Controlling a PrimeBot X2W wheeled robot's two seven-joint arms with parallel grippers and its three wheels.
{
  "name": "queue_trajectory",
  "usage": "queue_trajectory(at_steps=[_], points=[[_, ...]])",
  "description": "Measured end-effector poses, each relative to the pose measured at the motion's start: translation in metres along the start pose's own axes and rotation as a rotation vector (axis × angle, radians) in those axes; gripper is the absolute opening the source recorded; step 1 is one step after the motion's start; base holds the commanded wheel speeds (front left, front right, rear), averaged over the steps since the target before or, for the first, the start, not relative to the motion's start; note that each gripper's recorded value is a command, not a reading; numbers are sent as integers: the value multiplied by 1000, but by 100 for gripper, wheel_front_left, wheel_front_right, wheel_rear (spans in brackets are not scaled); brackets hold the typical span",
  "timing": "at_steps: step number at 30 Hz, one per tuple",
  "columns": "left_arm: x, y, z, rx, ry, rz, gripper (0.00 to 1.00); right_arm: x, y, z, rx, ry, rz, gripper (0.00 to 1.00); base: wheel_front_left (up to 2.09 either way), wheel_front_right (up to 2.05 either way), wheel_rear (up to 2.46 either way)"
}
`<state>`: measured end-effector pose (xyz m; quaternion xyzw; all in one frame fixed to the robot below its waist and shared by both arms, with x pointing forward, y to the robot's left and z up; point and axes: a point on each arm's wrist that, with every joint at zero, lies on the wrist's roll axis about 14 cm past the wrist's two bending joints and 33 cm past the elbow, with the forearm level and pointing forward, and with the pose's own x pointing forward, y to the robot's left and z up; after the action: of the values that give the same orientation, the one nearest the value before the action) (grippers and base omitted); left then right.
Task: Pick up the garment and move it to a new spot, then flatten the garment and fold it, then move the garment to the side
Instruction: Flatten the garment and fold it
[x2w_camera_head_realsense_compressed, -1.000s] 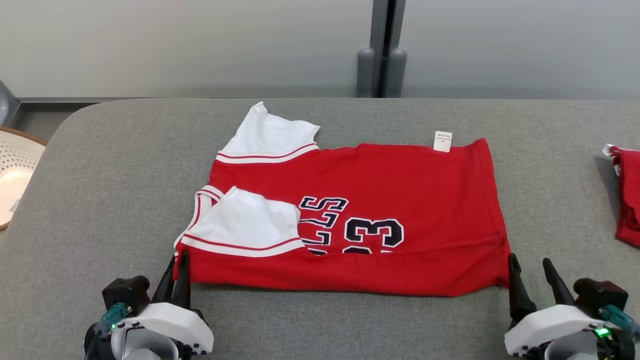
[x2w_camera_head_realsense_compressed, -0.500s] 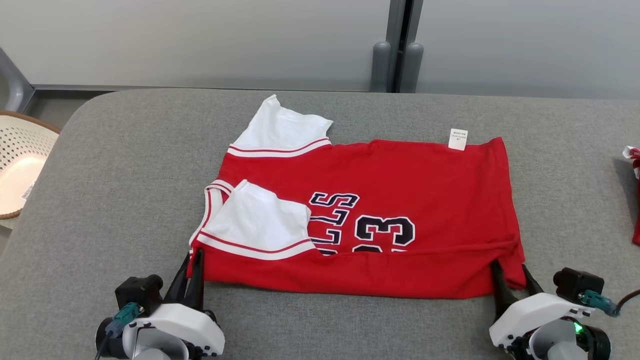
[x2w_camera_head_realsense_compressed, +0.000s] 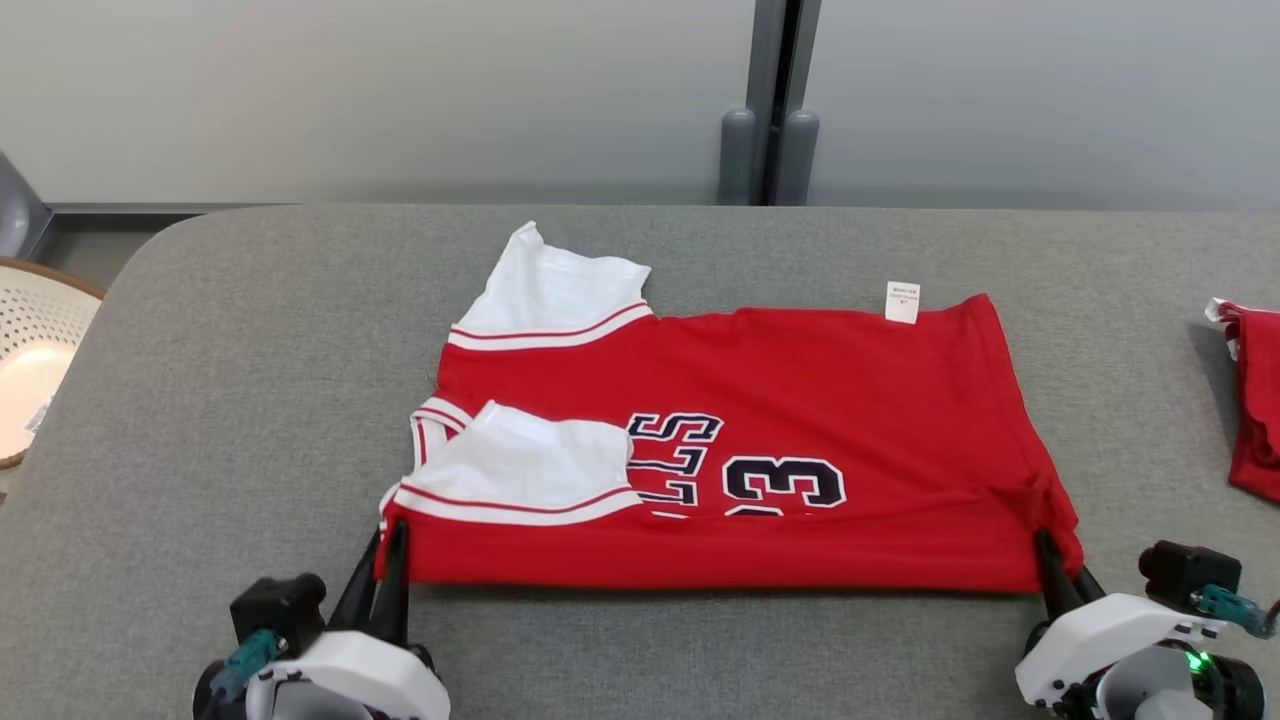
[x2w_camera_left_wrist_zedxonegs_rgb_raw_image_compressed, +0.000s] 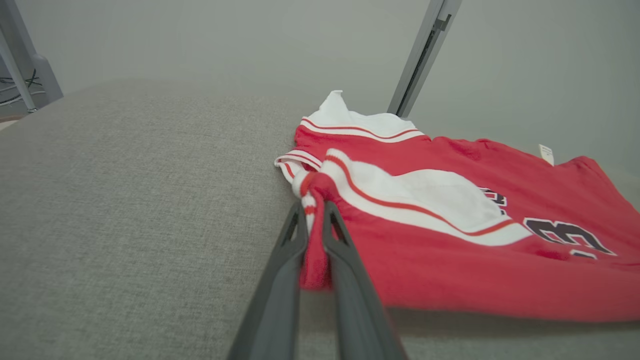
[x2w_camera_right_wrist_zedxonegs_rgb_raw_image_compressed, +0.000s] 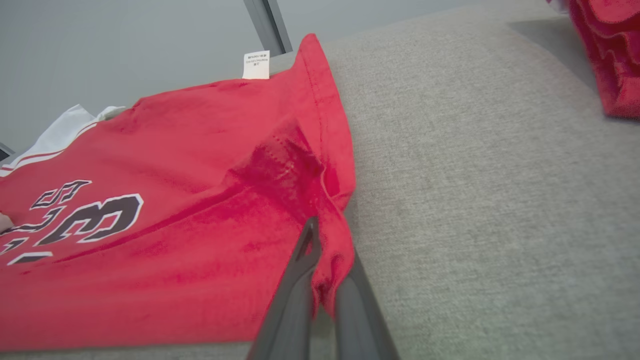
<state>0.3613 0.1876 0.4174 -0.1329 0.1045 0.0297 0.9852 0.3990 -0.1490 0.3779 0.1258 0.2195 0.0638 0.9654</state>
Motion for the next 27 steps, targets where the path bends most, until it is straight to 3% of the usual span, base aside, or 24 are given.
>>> queue_trajectory(at_steps=[11,19,20,21,22,23,27], points=[[-35,-11,-41,10,105,-56,0,-26,-23,-10,39,94,-38,0,0,0,0],[-49,-13,-40,28,114,-71,0,-51,-26,-17,44,182,-37,0,0,0,0],[-51,-13,-40,29,120,-72,10,-54,-26,-17,51,184,-41,29,0,0,0],[-53,-13,-42,31,133,-73,29,-57,-27,-17,50,183,-48,100,0,0,0],[-55,-14,-44,34,149,-76,71,-60,-28,-16,45,181,-56,100,0,0,0],[-57,-14,-45,37,156,-75,96,-62,-31,-15,40,176,-67,100,0,0,0],[-58,-12,-41,48,154,-69,100,-66,-41,2,-2,103,-117,100,0,0,0]])
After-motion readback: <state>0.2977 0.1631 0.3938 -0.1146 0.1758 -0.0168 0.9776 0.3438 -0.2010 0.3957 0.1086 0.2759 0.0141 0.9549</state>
